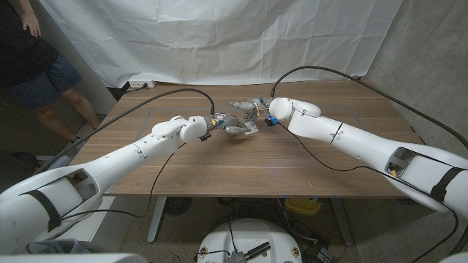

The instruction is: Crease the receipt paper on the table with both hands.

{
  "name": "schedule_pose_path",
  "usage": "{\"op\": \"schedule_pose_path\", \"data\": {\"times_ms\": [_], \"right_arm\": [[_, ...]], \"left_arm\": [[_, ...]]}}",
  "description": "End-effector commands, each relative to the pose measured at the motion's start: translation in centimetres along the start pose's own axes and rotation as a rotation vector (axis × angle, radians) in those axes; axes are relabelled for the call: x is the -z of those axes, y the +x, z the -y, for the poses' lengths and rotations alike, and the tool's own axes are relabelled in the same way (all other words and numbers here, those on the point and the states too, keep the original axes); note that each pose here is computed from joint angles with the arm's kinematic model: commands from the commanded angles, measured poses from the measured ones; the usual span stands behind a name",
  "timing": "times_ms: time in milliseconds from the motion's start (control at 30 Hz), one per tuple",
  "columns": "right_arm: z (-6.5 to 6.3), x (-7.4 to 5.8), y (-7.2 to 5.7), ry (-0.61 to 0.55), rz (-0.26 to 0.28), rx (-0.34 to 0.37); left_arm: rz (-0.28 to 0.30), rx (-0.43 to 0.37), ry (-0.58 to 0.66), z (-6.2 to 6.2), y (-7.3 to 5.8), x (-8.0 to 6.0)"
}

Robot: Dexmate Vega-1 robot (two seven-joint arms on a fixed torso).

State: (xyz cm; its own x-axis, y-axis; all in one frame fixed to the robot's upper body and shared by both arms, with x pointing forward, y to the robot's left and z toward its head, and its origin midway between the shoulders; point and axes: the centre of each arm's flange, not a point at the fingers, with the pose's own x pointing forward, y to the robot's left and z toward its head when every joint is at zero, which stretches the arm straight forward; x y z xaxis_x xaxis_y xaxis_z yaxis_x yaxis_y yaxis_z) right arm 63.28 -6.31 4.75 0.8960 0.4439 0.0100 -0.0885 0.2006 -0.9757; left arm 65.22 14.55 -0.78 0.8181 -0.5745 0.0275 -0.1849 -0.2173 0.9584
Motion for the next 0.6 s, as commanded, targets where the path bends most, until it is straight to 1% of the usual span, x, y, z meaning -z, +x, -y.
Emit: {"op": "schedule_pose_path", "data": {"times_ms": [33, 100, 333, 467, 600], "right_arm": [[-0.3, 0.8, 0.0, 0.013, -0.038, -0.024], [-0.4, 1.0, 0.0, 0.014, -0.042, -0.027], [-1.3, 1.9, 0.7, 0.029, -0.067, -0.063], [-1.7, 2.7, 1.1, 0.047, -0.086, -0.077], [-2.1, 2.9, 1.4, 0.053, -0.095, -0.087]], "left_arm": [[0.003, 0.007, 0.002, -0.2, 0.5, 0.1], [0.004, 0.008, 0.001, -0.2, 0.5, 0.1], [0.009, 0.007, 0.002, -0.3, 0.7, 0.2], [0.008, 0.006, -0.001, -0.2, 0.6, 0.3], [0.006, 0.006, -0.002, -0.1, 0.5, 0.4]]}}
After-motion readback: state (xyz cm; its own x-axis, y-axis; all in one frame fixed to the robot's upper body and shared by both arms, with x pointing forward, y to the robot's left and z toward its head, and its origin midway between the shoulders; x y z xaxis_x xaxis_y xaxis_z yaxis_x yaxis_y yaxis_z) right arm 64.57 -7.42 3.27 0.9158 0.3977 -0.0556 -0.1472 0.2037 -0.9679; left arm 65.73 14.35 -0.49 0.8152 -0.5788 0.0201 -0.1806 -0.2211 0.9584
